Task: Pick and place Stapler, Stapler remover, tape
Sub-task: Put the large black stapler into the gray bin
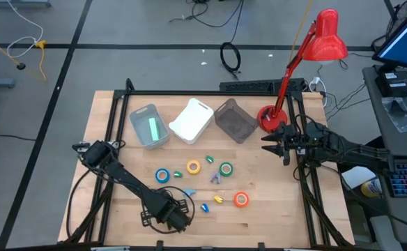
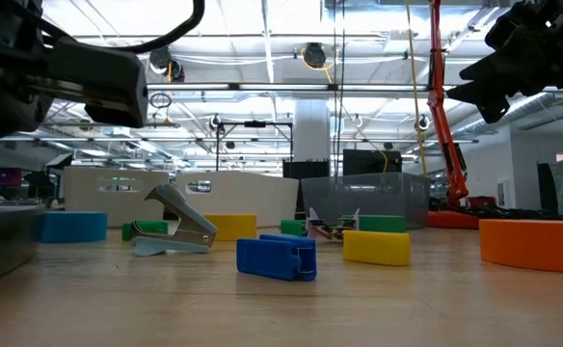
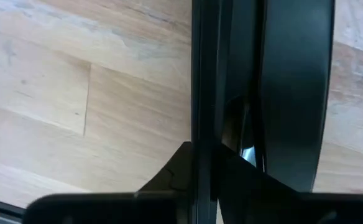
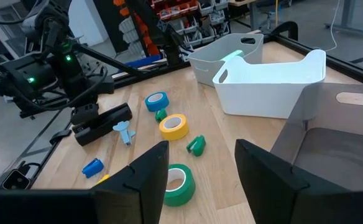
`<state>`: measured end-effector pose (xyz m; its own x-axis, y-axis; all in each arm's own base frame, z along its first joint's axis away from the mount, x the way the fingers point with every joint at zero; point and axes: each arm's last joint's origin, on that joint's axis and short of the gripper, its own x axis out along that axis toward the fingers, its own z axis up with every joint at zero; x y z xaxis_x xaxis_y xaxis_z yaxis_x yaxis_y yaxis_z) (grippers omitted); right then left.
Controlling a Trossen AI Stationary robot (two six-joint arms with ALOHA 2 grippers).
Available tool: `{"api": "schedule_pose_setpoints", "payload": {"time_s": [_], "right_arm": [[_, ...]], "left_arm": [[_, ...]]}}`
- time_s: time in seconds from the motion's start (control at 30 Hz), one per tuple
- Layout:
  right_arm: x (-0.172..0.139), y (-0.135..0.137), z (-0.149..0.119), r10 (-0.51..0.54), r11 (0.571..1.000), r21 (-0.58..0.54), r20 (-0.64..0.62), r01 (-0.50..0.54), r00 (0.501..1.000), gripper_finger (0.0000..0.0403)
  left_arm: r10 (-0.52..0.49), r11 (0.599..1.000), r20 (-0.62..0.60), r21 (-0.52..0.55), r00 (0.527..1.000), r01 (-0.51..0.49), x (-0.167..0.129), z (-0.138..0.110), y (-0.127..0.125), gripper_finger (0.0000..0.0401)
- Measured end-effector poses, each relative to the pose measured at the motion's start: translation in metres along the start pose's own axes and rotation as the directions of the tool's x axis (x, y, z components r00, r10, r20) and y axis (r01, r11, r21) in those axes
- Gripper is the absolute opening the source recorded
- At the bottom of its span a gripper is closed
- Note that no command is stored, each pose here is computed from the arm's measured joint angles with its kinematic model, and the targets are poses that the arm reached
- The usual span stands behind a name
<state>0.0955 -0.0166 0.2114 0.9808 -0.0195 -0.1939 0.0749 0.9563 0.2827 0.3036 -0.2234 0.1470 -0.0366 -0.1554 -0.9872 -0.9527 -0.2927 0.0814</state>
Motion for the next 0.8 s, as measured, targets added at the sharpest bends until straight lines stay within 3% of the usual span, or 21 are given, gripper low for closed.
{"api": "schedule_pose_setpoints", "payload": {"time_s": [0.4, 0.63, 0.8], "right_arm": [[0.0, 0.0, 0.0, 0.0, 1.0, 0.0, 0.001, 0.0, 1.0, 0.018], [0.0, 0.001, 0.004, 0.012, 1.0, 0.022, 0.04, -0.013, 0.999, 0.018], [-0.001, 0.004, 0.015, 0.043, 0.991, 0.115, 0.155, -0.061, 0.987, 0.018]], "left_arm": [[-0.033, 0.999, 0.041, 0.031, 0.999, 0.032, -0.009, 0.003, 0.007, 0.0039], [-0.219, 0.974, 0.062, 0.071, 0.974, 0.214, -0.039, 0.0, 0.016, 0.0039], [-0.382, 0.915, 0.051, 0.164, 0.923, 0.369, -0.069, 0.002, 0.022, 0.0039]]}}
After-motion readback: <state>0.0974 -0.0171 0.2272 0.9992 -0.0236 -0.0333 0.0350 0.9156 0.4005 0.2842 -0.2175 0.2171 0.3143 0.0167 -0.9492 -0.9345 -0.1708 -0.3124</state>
